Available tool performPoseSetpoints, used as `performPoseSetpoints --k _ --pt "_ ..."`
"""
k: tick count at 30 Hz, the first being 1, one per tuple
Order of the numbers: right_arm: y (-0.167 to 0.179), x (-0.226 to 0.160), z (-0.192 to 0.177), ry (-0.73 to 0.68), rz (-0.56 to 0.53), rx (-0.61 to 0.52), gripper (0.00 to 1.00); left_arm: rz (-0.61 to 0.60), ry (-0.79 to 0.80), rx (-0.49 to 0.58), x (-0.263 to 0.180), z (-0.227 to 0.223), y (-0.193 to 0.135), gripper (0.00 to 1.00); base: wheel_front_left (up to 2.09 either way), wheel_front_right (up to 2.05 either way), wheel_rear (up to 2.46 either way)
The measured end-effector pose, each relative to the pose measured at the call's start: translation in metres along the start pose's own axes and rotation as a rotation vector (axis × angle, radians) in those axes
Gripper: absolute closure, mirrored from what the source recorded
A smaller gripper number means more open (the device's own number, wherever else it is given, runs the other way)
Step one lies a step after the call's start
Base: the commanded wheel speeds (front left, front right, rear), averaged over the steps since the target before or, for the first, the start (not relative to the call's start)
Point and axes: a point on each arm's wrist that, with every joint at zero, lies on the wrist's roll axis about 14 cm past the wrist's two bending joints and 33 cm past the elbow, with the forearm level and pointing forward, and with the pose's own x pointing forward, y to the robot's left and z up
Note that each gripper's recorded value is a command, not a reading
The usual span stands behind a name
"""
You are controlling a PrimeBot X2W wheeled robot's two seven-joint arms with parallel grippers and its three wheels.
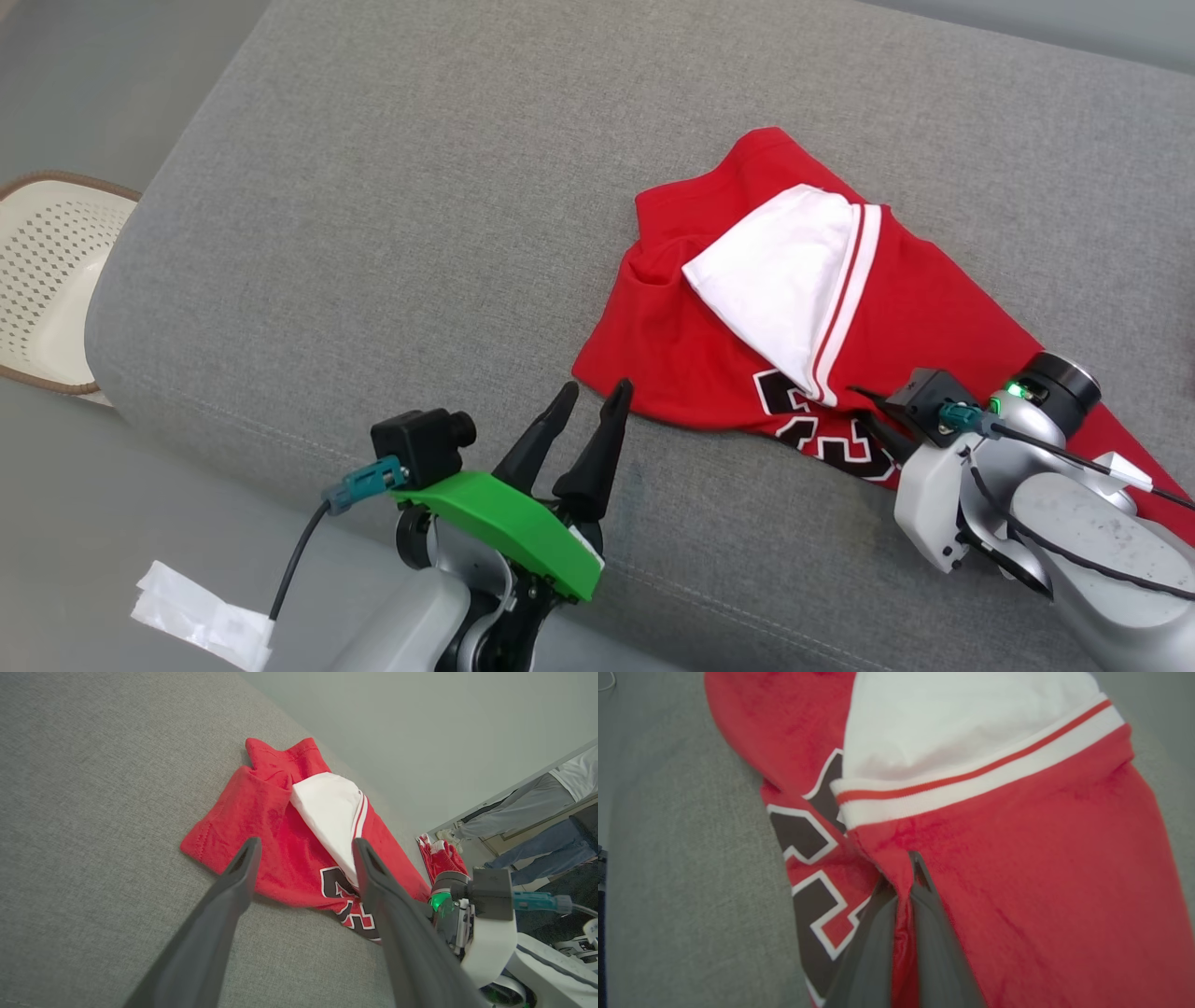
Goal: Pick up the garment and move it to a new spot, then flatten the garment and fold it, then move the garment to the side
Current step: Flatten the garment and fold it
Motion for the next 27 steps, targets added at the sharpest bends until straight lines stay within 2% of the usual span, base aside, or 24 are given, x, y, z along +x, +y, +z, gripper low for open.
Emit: performPoseSetpoints --k 10,15,20,23,27 --pt "-0.019 -0.006 0.016 -0.026 -0.044 0.016 1.0 0.002 -0.013 -0.009 -0.008 0.001 0.001 0.0 0.0 0.0 0.0" --pt "-0.057 -0.008 0.058 -0.16 -0.132 0.168 1.0 0.005 -0.02 -0.014 -0.007 0.002 0.002 0.0 0.0 0.0 0.0" --pt "-0.123 -0.021 0.086 -0.238 -0.261 0.24 1.0 0.005 -0.003 -0.017 -0.005 -0.004 0.002 0.0 0.0 0.0 0.0" --pt "-0.155 -0.028 0.086 -0.243 -0.329 0.338 1.0 0.008 0.007 -0.02 -0.004 -0.007 0.003 0.0 0.0 0.0 0.0" --pt "-0.172 -0.026 0.056 -0.162 -0.377 0.509 1.0 0.017 0.017 -0.023 -0.001 -0.01 0.005 0.0 0.0 0.0 0.0"
